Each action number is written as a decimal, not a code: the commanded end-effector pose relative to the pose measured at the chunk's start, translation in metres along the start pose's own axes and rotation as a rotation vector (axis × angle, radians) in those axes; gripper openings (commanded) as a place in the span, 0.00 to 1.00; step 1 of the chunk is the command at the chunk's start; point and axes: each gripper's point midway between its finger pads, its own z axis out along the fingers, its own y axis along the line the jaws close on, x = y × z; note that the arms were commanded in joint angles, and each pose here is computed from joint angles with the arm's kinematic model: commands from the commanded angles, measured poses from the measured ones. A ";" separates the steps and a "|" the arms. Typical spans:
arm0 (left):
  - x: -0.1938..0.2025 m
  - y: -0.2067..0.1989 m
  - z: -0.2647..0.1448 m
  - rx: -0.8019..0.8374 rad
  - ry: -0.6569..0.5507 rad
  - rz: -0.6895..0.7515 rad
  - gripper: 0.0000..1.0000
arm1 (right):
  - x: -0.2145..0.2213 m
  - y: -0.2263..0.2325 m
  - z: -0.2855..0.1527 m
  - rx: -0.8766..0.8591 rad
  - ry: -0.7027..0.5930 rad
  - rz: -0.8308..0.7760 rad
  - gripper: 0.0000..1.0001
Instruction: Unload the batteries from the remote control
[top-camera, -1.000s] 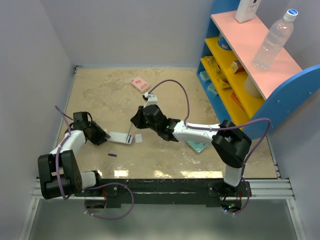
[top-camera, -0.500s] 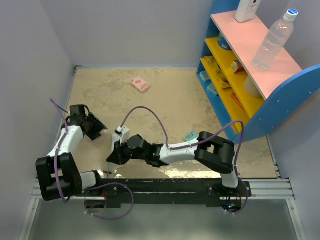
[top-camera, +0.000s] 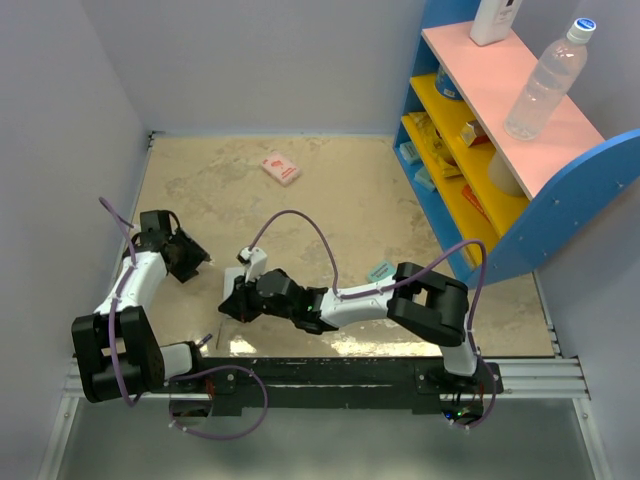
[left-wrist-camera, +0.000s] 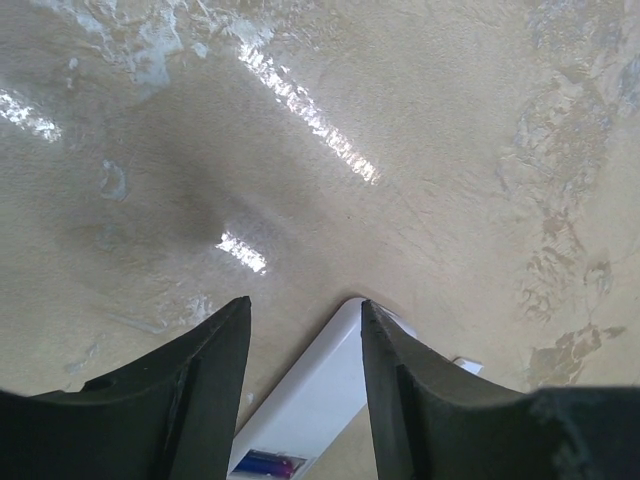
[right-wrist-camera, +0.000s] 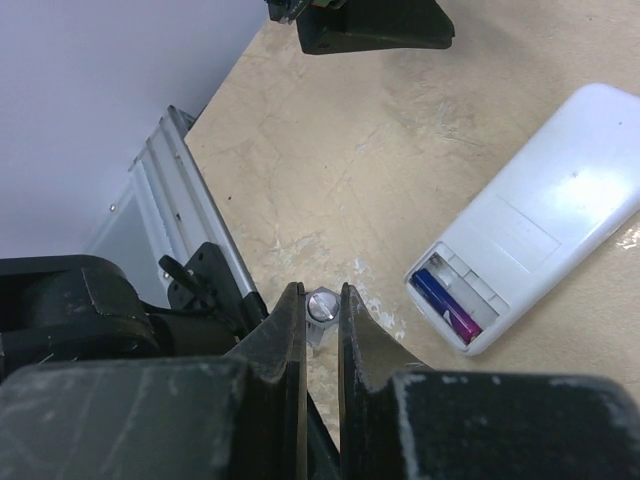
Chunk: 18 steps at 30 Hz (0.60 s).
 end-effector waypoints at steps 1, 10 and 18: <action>-0.010 0.003 -0.003 -0.018 -0.053 0.011 0.52 | -0.027 0.008 -0.008 -0.002 -0.086 -0.016 0.00; -0.034 0.034 -0.013 -0.219 -0.186 -0.068 0.53 | -0.025 0.028 0.005 -0.089 -0.070 0.026 0.00; -0.042 0.071 -0.022 -0.422 -0.254 -0.202 0.52 | -0.025 0.033 0.023 -0.127 -0.113 0.059 0.00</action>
